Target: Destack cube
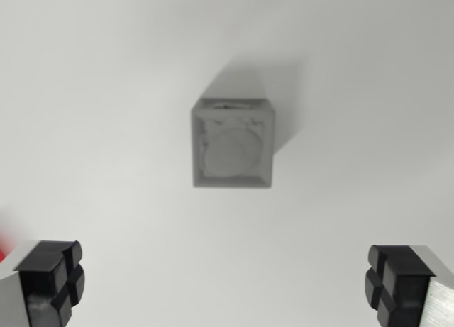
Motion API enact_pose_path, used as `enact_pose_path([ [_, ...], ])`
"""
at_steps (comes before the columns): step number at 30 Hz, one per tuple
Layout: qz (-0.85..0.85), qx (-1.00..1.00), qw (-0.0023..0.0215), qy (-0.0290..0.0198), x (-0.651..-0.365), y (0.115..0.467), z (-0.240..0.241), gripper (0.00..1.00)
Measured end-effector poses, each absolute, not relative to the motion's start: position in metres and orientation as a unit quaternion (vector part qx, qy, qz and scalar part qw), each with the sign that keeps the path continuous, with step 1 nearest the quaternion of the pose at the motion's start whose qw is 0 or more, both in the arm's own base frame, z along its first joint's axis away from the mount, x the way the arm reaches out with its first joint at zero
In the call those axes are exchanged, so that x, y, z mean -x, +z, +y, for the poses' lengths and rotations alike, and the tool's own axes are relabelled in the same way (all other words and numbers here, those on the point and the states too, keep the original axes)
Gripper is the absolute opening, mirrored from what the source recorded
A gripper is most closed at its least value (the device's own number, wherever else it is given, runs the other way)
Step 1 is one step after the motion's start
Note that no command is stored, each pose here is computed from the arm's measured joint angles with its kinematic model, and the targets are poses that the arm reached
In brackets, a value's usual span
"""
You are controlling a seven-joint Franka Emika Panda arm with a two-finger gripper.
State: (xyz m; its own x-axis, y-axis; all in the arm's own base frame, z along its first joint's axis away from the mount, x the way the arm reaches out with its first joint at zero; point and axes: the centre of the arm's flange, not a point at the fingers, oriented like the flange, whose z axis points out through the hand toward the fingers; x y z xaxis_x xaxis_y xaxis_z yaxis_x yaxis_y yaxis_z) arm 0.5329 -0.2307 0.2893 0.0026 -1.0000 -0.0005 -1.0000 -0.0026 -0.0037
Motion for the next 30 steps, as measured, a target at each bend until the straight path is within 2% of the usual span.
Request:
enact_pose_path([
  [16, 0.706, 0.708, 0.0022, -0.0011, -0.533, 0.354, -0.231, 1.00],
  [30, 0.706, 0.708, 0.0028, -0.0007, -0.534, 0.394, -0.231, 1.00],
])
